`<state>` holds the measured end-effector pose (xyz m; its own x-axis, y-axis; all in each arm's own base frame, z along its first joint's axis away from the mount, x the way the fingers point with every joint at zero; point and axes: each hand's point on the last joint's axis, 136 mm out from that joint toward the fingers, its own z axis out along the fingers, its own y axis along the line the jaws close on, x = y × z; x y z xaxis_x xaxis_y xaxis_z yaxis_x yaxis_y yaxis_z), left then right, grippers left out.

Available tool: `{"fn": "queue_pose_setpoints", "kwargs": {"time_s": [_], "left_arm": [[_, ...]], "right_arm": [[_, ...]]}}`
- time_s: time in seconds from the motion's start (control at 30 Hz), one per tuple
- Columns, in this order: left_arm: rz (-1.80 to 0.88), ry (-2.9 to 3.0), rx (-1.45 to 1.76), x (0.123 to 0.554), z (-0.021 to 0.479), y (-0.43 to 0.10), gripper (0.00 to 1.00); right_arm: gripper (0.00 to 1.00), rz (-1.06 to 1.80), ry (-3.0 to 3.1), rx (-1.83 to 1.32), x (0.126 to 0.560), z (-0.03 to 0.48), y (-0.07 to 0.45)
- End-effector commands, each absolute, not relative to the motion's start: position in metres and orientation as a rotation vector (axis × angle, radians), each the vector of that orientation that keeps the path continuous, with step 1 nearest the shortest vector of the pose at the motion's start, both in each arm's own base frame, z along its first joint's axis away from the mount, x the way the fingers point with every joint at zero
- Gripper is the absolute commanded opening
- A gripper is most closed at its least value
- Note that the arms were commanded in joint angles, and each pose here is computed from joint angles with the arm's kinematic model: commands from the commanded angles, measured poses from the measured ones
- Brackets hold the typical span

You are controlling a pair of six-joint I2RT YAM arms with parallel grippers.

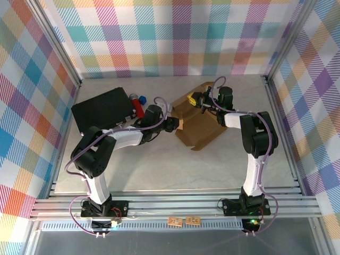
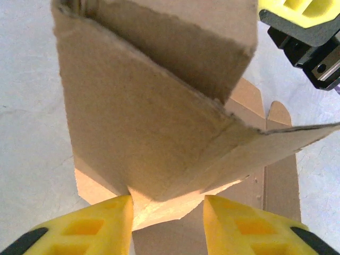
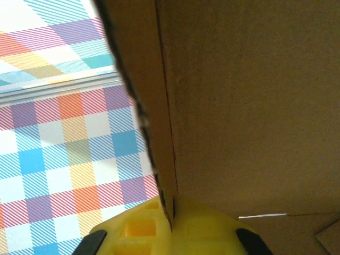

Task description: Fold the paper box

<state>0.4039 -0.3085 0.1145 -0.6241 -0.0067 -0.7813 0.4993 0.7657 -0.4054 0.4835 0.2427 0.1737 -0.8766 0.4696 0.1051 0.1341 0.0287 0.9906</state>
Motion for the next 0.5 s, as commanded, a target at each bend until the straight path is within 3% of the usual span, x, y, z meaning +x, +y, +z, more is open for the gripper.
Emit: {"fn": "queue_pose_setpoints", "kwargs": {"time_s": [0.0, 0.47], "left_arm": [[-0.777, 2.03, 0.396, 0.411, 0.126, -0.315, 0.42], [-0.657, 1.97, 0.357, 0.422, 0.11, -0.308, 0.53]], "right_arm": [[0.0, 1.951, 2.051, 0.584, 0.486, 0.182, 0.243], [0.0, 1.959, 2.043, 0.596, 0.489, 0.186, 0.243]]}}
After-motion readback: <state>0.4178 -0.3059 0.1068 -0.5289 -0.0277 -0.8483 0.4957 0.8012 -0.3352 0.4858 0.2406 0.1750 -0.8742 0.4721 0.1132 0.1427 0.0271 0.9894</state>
